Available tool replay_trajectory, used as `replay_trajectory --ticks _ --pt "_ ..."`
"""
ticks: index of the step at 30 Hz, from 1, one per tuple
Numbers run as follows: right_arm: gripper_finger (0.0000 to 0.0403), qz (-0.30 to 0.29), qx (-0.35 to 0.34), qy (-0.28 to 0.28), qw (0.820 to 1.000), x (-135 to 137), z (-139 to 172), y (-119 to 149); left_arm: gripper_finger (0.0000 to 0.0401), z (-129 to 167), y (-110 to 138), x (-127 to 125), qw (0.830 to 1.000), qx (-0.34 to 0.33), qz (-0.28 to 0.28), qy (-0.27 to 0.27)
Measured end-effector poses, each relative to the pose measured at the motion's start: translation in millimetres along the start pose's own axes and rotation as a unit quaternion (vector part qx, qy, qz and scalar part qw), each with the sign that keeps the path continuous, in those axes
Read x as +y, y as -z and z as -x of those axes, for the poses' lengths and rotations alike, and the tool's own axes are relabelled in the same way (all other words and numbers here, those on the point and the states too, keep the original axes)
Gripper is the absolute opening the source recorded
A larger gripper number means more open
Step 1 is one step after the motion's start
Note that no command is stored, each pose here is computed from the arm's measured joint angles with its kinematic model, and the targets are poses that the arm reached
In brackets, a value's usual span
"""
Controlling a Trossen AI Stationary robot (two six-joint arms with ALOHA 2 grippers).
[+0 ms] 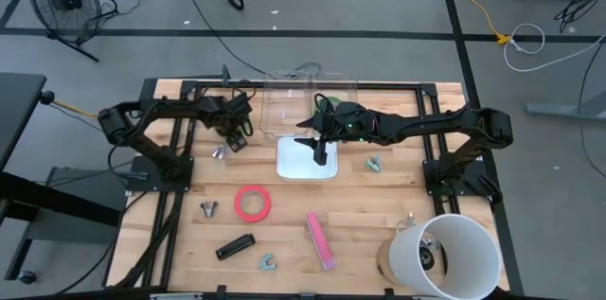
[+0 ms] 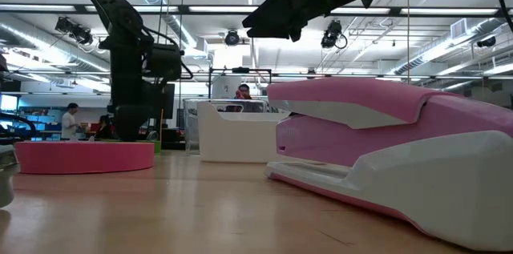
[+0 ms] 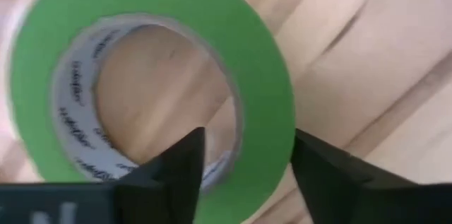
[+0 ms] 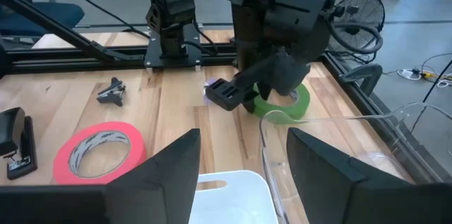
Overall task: Pick and place Stapler, Stapler remover, tape
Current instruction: Put the green tape into the right transparent bin
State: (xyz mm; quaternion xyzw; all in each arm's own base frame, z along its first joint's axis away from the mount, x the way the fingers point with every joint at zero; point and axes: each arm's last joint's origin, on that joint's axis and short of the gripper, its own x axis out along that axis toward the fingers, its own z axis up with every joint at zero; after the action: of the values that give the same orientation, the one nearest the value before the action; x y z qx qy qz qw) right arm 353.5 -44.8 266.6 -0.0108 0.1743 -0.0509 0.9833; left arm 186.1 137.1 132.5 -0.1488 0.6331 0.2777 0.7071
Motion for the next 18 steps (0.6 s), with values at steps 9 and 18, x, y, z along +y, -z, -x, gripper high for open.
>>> replay_trajectory --ticks 9,18 --pt "0.0210 -0.003 0.001 0.000 1.000 0 0 0 0.0084 12 5 0 1.000 -0.017 -0.001 0.006" --pt "0.0210 -0.006 0.001 0.000 1.000 0 0 0 0.0084 72 15 -10 0.989 -0.144 -0.010 0.030"
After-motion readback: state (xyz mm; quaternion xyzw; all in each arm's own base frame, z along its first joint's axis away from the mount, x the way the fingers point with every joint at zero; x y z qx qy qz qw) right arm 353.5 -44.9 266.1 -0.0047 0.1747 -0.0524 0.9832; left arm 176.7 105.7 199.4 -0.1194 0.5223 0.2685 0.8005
